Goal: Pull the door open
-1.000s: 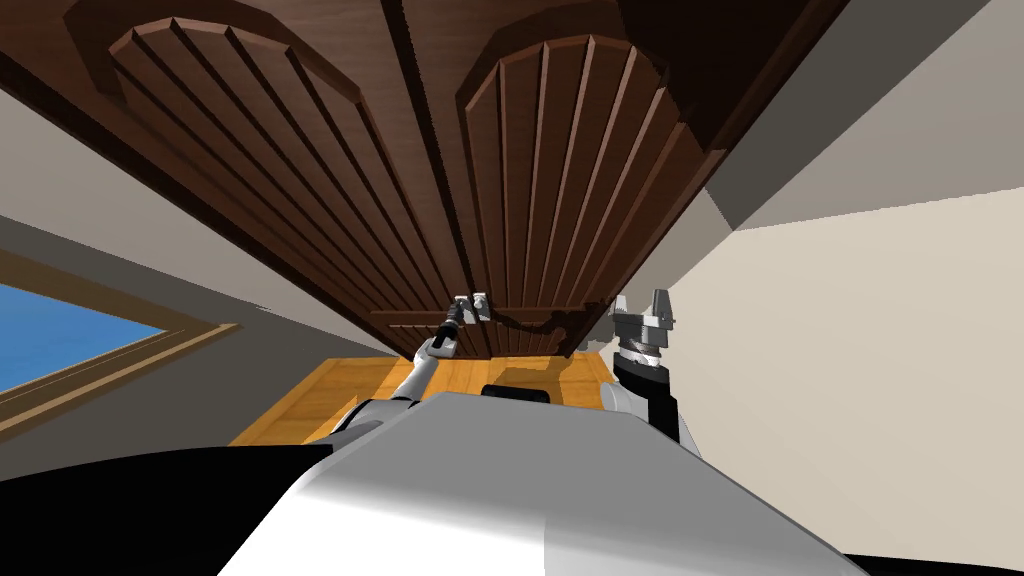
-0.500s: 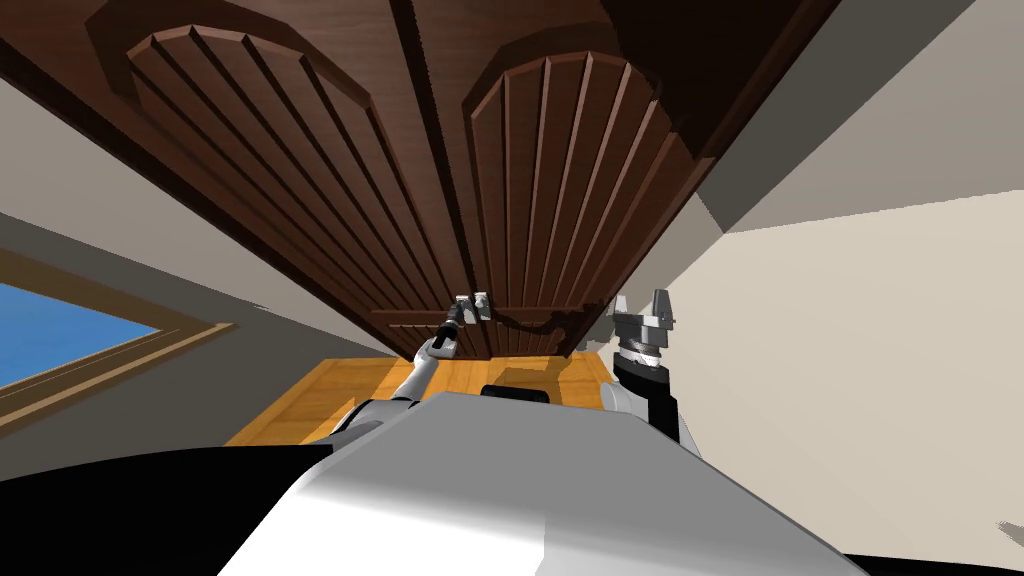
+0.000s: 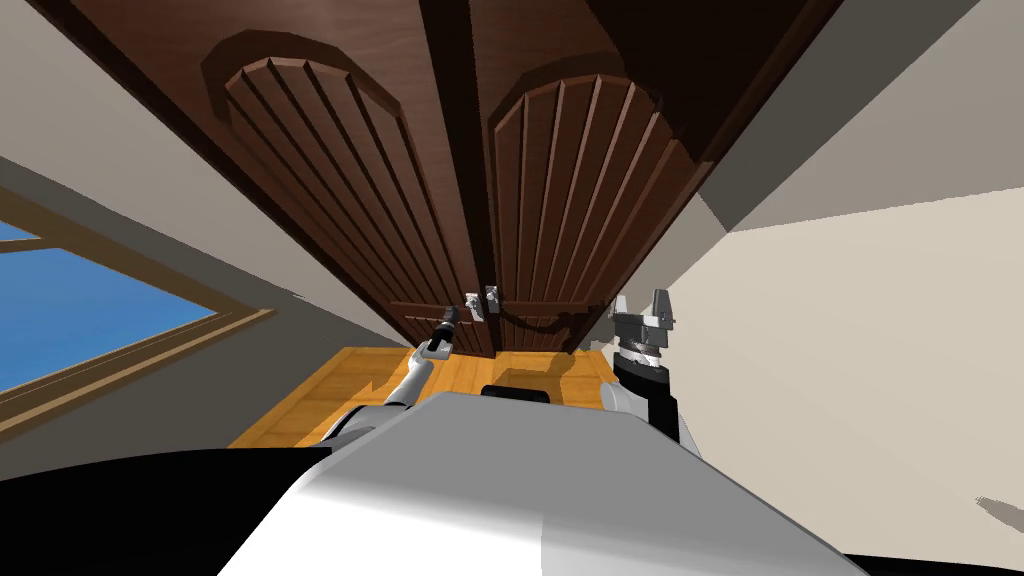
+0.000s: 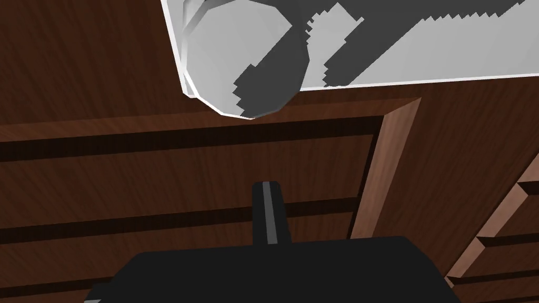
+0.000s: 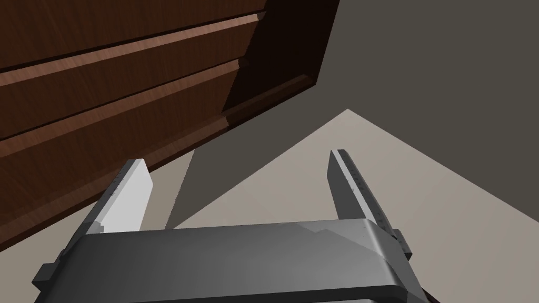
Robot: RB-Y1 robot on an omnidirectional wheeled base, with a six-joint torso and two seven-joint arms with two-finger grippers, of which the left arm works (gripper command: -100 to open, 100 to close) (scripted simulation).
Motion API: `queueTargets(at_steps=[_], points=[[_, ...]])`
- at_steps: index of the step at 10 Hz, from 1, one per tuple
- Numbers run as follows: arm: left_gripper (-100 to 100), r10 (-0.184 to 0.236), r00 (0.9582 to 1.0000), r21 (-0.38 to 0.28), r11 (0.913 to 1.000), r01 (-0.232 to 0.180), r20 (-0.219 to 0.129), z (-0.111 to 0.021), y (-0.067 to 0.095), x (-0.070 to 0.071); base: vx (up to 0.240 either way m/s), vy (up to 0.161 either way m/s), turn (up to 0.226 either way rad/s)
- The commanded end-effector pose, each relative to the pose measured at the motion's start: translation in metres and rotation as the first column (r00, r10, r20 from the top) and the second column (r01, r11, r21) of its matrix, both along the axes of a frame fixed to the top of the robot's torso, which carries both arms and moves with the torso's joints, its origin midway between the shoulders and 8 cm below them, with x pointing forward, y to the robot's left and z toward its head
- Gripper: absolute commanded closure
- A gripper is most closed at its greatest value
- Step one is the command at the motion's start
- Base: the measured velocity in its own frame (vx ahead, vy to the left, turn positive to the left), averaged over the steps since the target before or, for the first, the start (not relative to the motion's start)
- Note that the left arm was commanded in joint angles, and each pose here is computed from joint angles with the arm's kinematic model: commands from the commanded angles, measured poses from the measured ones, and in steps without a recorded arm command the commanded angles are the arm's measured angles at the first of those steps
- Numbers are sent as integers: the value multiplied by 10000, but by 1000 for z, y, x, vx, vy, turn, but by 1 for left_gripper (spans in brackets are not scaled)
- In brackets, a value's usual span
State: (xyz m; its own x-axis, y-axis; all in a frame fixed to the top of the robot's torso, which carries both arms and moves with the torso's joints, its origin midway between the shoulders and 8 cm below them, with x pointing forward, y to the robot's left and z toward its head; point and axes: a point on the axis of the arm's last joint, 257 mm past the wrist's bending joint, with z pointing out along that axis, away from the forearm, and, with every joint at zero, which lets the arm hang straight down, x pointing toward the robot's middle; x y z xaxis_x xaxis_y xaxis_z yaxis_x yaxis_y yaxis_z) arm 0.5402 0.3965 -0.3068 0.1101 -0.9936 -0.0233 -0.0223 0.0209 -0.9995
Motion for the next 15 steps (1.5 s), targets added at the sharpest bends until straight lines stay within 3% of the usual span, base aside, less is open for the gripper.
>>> queueTargets(at_steps=[1,6,8,9,11,15], points=[[-100,-103,9999,-32,9999,103,20,1,-5,1,-197,33,-29],[-100,-754,9970,-184,9970,758,193,9,-36,8,-183,-28,-57],[-100,-772,9968,-187,9968,776,193,8,-38,8,-133,-12,-26],[-100,-429,9991,-113,9990,429,-22,-1,-17,0,82,102,122],[-100,-317,9995,-88,9995,316,-63,-3,-11,-2,138,123,69],[-100,-580,9980,-159,9982,584,237,9,-31,11,202,-37,-90]])
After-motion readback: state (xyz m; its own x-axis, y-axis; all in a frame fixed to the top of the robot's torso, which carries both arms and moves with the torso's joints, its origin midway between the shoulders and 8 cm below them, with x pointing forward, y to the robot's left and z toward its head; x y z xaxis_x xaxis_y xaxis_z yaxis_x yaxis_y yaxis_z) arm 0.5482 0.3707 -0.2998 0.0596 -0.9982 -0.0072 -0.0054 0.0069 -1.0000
